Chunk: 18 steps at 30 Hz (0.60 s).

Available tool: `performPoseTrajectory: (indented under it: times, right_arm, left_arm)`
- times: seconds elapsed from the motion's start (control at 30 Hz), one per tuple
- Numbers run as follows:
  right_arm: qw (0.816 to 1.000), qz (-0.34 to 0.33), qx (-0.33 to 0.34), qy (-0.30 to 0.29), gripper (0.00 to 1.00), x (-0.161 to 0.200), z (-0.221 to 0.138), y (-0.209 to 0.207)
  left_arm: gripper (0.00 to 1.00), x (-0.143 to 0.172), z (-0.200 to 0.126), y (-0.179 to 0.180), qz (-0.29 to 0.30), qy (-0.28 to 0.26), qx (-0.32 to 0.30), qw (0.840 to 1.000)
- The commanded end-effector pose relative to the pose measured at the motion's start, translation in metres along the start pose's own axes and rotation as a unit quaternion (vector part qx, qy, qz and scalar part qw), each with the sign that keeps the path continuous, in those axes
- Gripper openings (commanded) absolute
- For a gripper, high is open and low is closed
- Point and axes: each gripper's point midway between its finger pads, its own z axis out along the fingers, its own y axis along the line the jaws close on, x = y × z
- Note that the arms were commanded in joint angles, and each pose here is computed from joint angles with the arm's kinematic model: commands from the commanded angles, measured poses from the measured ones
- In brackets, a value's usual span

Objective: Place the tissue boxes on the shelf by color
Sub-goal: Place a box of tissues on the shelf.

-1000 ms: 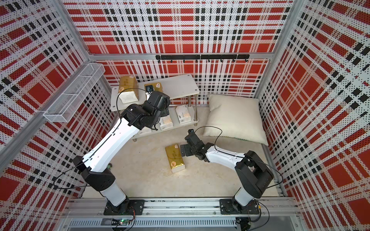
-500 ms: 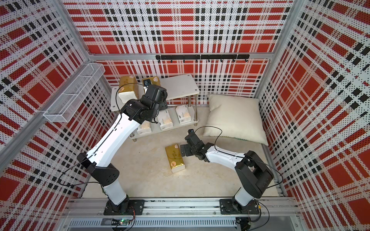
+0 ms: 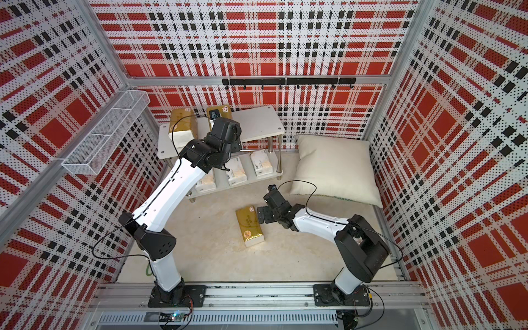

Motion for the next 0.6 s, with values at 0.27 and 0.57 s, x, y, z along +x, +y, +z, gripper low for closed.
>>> performPoseTrajectory:
  times: [0.27, 0.57]
  right_arm:
    - [1.000, 0.002, -0.006, 0.002, 1.00, 0.001, 0.008, 0.003]
    - [1.000, 0.002, -0.003, 0.005, 1.00, 0.003, 0.010, 0.001]
  left_arm:
    - [0.75, -0.025, 0.011, -0.002, -0.019, -0.039, 0.007, 0.999]
    - [0.76, -0.018, 0.029, 0.000, -0.015, -0.033, -0.001, 0.999]
